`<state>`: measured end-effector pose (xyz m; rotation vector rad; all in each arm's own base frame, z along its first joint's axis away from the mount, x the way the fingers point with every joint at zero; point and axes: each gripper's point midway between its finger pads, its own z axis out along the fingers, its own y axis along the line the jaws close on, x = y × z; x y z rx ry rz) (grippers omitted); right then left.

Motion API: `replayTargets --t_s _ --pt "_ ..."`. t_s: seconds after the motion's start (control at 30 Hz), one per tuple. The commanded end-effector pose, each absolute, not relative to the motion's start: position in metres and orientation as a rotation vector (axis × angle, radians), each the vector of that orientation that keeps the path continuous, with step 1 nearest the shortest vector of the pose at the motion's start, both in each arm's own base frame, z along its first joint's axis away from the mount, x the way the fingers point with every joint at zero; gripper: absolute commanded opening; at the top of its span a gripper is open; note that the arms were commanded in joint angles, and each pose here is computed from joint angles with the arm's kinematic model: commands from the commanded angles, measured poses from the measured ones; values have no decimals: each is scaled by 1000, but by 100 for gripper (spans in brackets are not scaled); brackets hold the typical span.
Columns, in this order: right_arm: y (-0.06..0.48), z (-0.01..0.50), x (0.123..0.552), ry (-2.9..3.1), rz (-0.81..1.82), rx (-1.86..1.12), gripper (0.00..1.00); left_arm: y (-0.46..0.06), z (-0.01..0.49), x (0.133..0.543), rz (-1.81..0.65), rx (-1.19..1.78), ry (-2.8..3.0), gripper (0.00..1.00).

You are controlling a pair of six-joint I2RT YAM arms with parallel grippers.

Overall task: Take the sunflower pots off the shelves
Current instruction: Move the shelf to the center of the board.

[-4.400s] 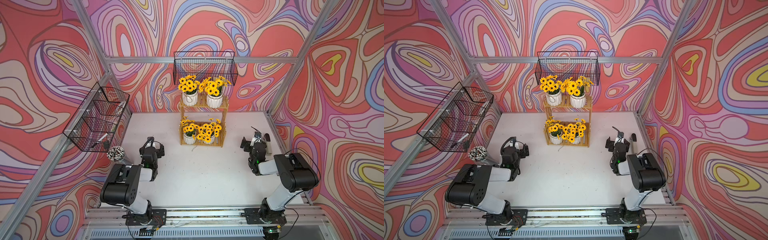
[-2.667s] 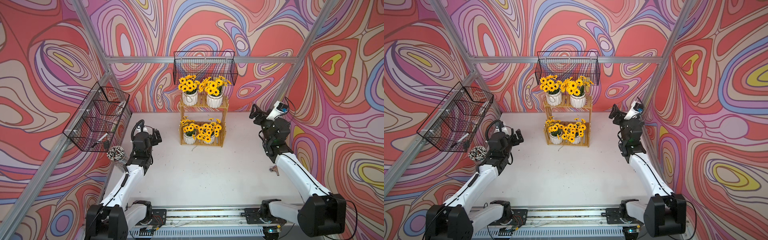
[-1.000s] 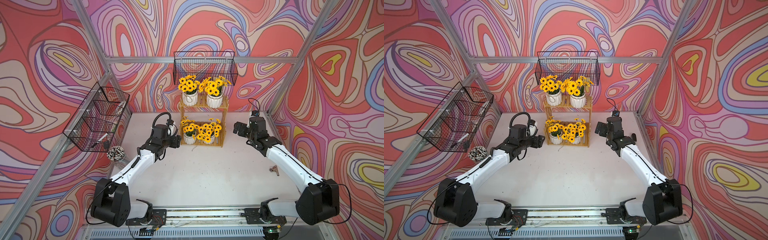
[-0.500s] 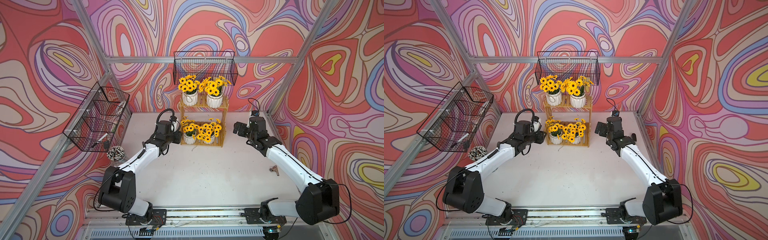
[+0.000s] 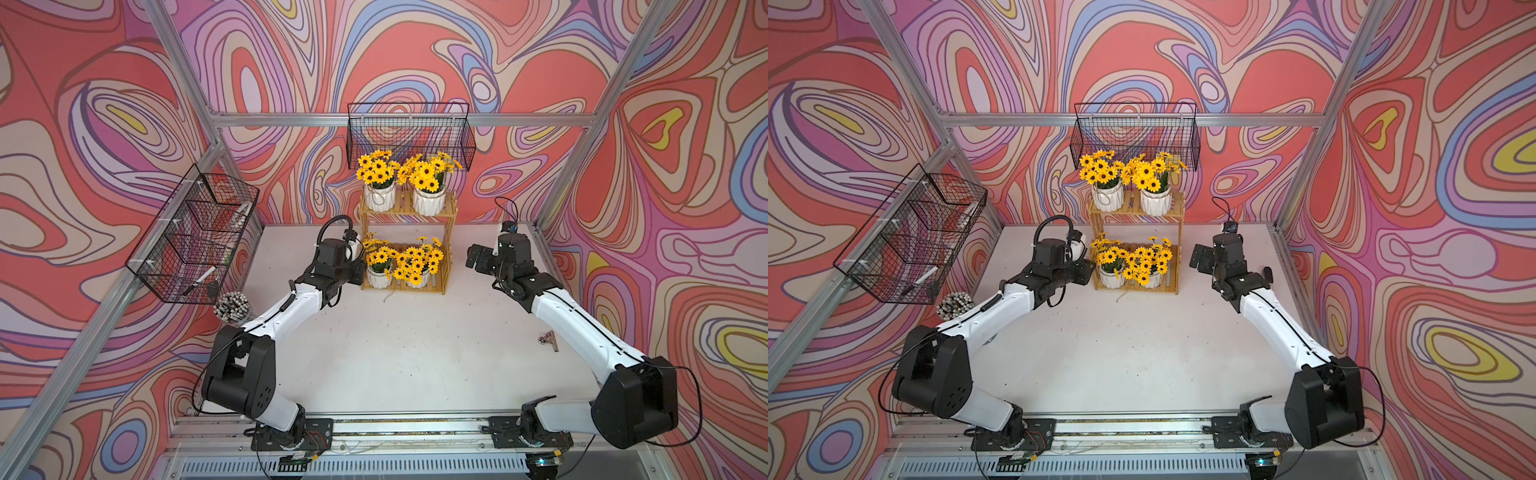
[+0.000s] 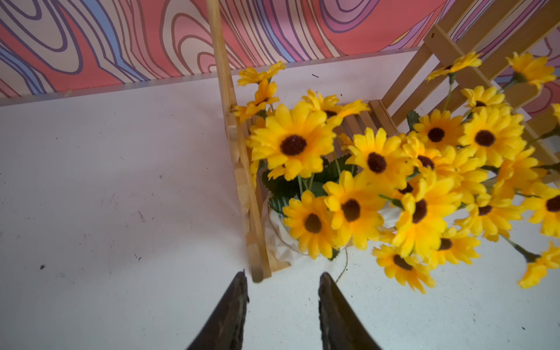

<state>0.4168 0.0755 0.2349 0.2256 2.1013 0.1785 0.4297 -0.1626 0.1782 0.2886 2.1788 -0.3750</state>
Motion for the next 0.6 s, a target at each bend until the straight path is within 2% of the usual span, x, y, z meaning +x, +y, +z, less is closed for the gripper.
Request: replayTargets --t_s 0.0,0.07,0.37,0.57 --pt "78 237 419 2100 173 208 98 -169 187 441 -373 296 2147 40" --pt "78 238 419 2099 174 206 98 -169 187 443 -360 293 2151 38" --pt "79 236 420 2104 170 203 98 -170 181 448 -344 282 2162 15" --pt "79 235 421 2108 167 200 98 -176 183 448 -352 300 2154 12"
